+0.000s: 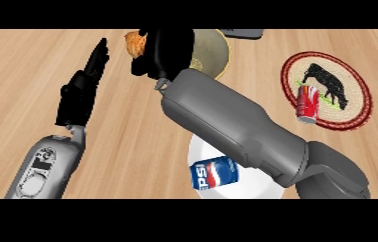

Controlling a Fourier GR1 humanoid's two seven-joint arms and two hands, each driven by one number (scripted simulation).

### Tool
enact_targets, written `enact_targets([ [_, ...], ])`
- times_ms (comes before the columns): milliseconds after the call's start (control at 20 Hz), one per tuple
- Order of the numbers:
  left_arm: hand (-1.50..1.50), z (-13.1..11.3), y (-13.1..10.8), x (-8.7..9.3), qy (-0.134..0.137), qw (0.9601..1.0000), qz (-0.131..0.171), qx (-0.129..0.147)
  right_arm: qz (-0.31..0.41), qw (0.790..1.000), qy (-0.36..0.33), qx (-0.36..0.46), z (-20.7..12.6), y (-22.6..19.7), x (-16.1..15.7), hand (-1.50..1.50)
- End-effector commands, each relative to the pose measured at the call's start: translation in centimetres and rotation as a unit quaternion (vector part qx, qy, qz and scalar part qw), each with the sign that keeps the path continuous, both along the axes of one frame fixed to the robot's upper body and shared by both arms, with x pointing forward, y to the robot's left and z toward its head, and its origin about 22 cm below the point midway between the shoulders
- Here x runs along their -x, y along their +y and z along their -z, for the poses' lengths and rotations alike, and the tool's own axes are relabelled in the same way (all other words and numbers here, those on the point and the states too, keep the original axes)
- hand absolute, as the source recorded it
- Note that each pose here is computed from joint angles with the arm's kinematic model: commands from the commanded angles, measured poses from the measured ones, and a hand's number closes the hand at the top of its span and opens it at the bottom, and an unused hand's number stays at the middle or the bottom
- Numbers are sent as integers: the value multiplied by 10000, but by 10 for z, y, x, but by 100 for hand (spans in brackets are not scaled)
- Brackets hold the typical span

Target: Pick the croissant from the plate and place it in the bowl

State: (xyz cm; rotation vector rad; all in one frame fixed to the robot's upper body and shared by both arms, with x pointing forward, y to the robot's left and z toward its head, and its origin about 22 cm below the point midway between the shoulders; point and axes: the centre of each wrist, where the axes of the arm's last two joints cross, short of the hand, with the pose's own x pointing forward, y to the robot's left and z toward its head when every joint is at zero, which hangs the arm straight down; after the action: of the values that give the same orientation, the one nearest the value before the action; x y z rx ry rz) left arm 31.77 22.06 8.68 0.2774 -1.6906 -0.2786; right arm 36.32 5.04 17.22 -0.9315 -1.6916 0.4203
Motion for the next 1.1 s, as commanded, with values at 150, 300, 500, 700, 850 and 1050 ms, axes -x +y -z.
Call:
enact_targets([
  [150,0,15,11,3,39,9997,-201,-93,935,9950,-223,-257,22,-12,-22,150],
  [300,0,6,2,3,-50,9997,-228,15,1232,9920,-225,137,40,-27,-34,150],
  [500,0,6,12,-4,-31,9996,-295,-34,1642,9837,-88,720,60,-50,-50,150],
  [700,0,2,17,3,-8,9995,-311,16,1959,9762,-98,926,63,-66,-63,150],
  [850,0,6,12,8,-52,9997,-240,31,2053,9742,105,930,79,-79,-65,150],
  [1050,0,2,13,9,-200,9996,-202,32,2094,9762,551,90,90,-87,-63,-150],
])
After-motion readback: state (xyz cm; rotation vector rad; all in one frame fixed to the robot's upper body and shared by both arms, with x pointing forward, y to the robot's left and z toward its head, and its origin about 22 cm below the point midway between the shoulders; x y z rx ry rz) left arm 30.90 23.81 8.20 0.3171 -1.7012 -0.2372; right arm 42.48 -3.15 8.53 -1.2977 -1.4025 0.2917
